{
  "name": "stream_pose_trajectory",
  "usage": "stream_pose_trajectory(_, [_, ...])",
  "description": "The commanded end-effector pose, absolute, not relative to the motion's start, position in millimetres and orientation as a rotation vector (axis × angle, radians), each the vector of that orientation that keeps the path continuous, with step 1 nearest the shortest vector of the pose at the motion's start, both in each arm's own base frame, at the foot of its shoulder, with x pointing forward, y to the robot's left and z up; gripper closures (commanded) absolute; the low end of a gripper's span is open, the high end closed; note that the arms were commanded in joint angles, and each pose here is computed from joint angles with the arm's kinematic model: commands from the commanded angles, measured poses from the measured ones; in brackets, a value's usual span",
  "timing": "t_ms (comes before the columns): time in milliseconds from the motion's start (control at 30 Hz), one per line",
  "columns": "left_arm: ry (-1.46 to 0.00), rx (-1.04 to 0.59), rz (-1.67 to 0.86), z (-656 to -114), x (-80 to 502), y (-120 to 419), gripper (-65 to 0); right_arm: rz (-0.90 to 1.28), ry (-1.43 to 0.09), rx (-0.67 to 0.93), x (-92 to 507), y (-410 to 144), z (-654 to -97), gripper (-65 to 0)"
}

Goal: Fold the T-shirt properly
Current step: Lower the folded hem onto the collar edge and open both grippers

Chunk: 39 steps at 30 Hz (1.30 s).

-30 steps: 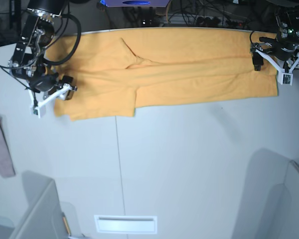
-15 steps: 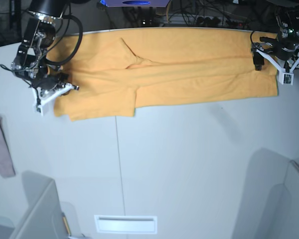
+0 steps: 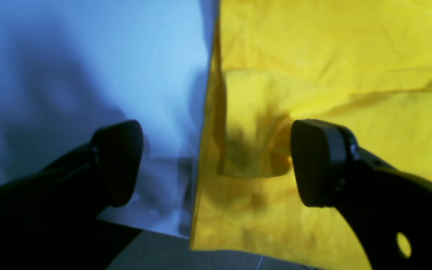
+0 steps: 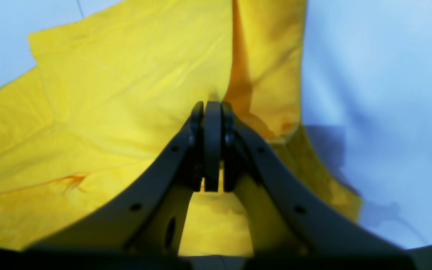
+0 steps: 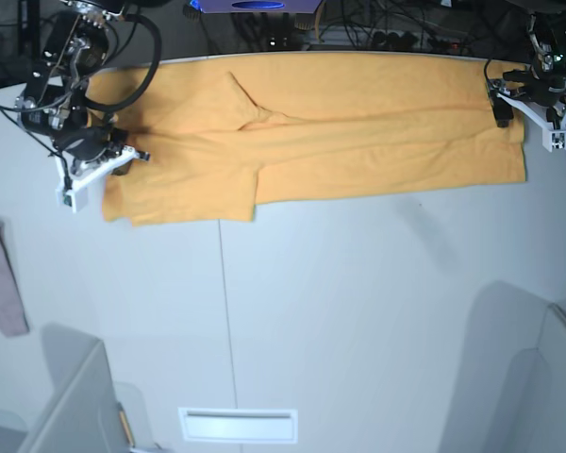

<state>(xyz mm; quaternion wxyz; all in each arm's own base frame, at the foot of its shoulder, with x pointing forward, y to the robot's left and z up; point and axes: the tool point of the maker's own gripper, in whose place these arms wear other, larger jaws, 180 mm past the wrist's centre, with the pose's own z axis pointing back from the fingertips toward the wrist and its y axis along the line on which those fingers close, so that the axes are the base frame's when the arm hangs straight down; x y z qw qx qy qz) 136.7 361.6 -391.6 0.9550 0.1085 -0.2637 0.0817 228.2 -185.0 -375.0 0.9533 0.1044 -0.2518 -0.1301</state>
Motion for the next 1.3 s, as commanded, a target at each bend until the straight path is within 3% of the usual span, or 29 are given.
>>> stream_pose_trajectory(0, [-0.555, 0.243, 0.156, -383, 140, 368, -59.6, -0.256, -0.551, 0.242, 233, -181, -366, 0.0])
stream_pose_trajectory(167, [-0.551, 0.244, 0.157, -384, 139, 369, -59.6, -0.263, -0.536, 0.344, 222, -169, -367, 0.0])
stream_pose_trajectory(633, [-0.552, 0.246, 0.154, -384, 140, 369, -59.6, -0.241, -0.474, 0.189, 205, -199, -380, 0.0])
stream_pose_trajectory(1267, [-0.551, 0.248, 0.15, -383, 139, 369, -59.6, -0.243, -0.423, 0.185, 190, -199, -388, 0.0])
